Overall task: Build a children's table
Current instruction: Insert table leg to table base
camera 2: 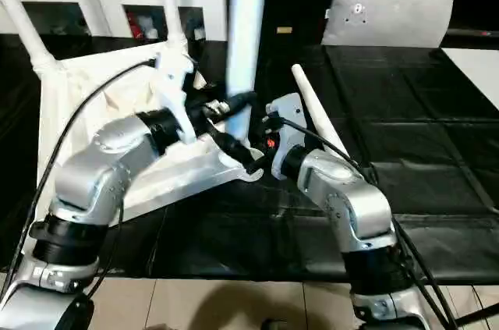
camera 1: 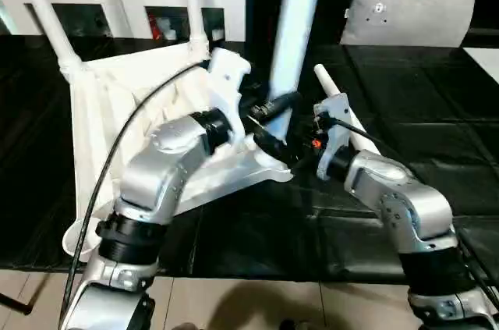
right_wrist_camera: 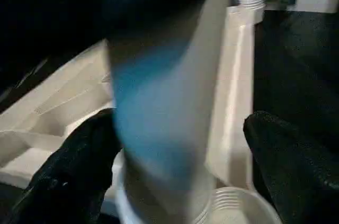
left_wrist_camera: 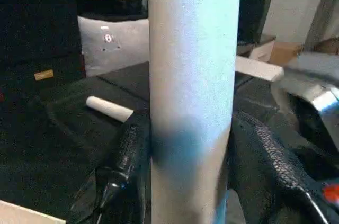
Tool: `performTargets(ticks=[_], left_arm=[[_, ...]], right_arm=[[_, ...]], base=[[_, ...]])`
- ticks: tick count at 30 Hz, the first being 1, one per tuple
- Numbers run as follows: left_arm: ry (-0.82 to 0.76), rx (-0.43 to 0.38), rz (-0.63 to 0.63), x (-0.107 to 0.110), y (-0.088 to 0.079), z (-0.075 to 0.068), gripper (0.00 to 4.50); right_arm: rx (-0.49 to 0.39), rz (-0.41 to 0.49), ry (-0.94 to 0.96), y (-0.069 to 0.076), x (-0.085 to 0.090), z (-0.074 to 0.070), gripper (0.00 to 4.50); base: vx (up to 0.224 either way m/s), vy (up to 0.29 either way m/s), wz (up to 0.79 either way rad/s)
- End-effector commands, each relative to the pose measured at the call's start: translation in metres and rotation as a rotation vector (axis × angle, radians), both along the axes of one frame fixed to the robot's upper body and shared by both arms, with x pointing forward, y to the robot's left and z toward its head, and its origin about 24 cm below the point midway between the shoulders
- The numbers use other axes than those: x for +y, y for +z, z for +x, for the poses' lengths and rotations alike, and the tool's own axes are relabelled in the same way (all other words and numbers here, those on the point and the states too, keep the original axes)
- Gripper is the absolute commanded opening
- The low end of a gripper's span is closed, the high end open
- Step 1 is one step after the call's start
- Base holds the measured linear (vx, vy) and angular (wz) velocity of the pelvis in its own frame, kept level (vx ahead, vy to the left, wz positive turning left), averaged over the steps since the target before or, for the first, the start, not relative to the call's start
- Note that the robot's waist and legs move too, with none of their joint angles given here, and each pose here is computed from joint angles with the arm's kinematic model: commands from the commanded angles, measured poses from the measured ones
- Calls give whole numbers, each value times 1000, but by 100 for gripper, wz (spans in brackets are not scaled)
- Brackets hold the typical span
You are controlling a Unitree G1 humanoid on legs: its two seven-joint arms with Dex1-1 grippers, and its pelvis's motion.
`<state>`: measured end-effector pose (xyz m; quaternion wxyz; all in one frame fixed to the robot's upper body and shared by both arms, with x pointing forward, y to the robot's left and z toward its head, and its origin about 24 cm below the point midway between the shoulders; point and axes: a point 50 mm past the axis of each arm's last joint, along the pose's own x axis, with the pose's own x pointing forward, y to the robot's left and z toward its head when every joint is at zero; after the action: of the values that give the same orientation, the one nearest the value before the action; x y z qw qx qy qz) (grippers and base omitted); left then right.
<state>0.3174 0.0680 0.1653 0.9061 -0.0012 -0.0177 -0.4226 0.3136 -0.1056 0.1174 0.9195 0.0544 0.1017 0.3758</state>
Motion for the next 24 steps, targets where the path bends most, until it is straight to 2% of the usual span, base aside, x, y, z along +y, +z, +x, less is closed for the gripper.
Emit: performTargets(ticks=[1, 5, 8, 9, 20, 24], left_arm=[[-9, -51, 12, -3, 7, -3, 188], [-12, -62, 29, -3, 7, -4, 188], [-12, -64, 32, -3, 7, -4, 188], [-12, -64, 32, -3, 7, -4, 188], [-20, -63, 38, -3, 7, -4, 188], [-7, -52, 15, -2, 9, -2, 188]], right_arm=[[-3, -6, -8, 4, 1, 3, 371], [-2, -1, -4, 5, 3, 4, 332], [16, 17, 10, 6, 4, 4, 319], [19, 17, 13, 6, 4, 4, 296], [51, 36, 33, 2, 6, 3, 199], [49, 40, 28, 2, 6, 4, 193]], base=[[0, 0, 0], [0, 0, 0], [0, 0, 0], [0, 0, 0], [0, 0, 0], [0, 0, 0]])
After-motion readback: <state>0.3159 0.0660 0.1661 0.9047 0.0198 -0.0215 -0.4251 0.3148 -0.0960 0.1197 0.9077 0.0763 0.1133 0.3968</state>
